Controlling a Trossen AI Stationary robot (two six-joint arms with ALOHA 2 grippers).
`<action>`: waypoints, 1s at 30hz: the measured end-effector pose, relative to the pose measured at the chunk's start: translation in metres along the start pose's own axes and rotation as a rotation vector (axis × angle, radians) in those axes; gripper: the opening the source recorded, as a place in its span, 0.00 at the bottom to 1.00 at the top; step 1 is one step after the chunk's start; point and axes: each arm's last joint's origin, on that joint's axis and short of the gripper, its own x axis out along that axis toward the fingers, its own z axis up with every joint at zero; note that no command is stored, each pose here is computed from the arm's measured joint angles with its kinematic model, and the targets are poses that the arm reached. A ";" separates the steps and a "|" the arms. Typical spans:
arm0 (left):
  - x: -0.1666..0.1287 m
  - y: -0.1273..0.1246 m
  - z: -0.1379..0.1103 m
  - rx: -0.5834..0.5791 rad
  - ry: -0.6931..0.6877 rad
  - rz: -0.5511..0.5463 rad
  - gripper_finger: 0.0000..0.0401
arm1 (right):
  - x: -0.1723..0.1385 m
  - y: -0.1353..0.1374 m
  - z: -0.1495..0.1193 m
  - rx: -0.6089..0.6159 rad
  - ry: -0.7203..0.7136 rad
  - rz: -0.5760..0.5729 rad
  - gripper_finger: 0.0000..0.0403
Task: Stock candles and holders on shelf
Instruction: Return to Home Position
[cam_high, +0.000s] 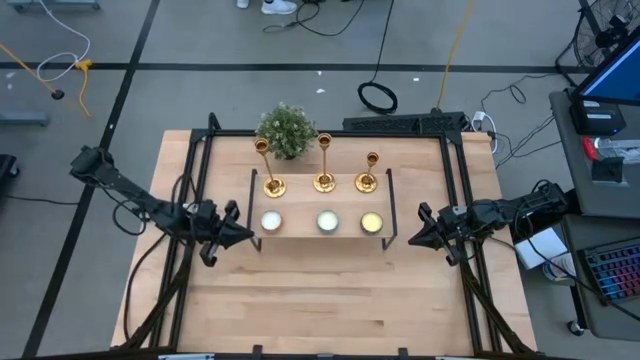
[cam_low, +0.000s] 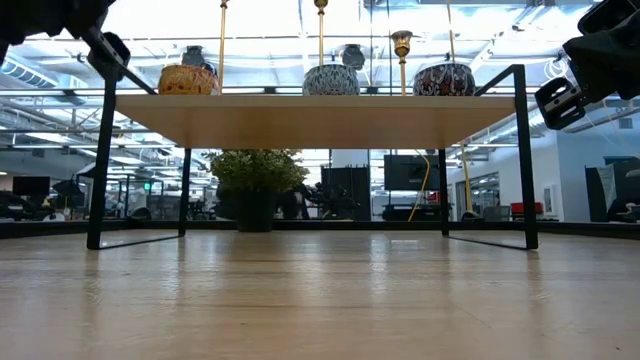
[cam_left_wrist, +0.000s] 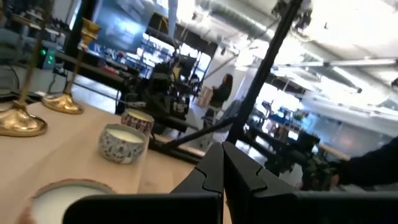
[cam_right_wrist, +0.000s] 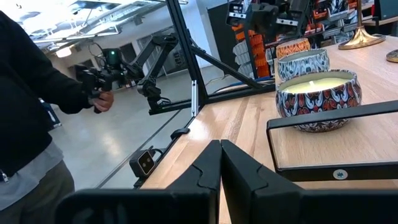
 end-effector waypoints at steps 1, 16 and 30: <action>-0.002 0.001 -0.001 -0.005 -0.013 0.003 0.00 | 0.000 0.000 0.000 0.000 0.000 0.000 0.02; -0.030 0.016 0.002 0.034 -0.171 0.070 0.00 | 0.000 0.000 0.000 0.000 0.000 0.000 0.02; -0.040 0.030 0.002 0.033 -0.092 0.072 0.00 | 0.000 0.000 0.000 -0.004 0.000 0.000 0.02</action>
